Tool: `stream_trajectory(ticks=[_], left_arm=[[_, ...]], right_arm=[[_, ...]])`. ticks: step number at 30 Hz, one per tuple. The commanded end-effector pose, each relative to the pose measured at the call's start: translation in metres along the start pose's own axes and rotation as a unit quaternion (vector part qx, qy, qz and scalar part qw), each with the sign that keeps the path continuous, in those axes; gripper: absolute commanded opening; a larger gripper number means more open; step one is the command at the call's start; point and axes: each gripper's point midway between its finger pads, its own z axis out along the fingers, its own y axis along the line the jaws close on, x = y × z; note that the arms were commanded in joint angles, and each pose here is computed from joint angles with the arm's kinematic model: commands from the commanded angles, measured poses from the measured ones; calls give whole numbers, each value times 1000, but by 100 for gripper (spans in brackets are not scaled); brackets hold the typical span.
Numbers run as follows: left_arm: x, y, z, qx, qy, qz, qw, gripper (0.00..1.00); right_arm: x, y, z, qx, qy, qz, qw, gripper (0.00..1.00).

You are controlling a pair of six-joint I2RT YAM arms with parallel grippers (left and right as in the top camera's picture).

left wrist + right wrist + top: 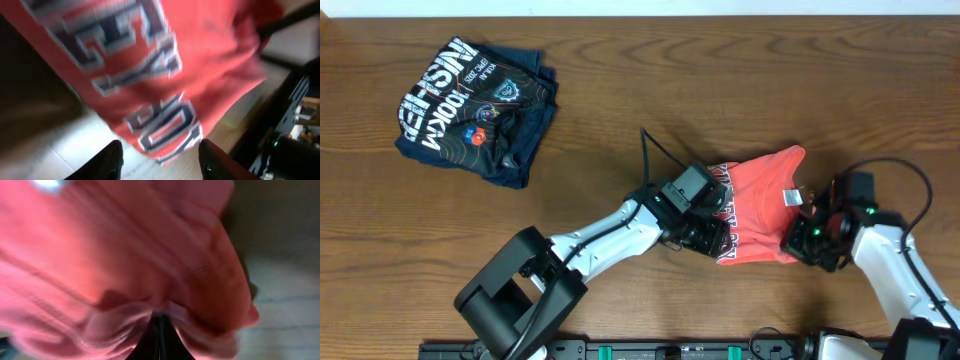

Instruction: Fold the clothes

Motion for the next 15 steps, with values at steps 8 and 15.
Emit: stream_trajectory(ticks=[8, 15], left_arm=[[-2, 3, 4, 0, -2, -28, 1000, 54], [15, 14, 21, 4, 43, -72, 996, 55]], right_arm=[[-1, -14, 2, 29, -8, 52, 998, 1], [-15, 16, -21, -21, -16, -25, 999, 20]])
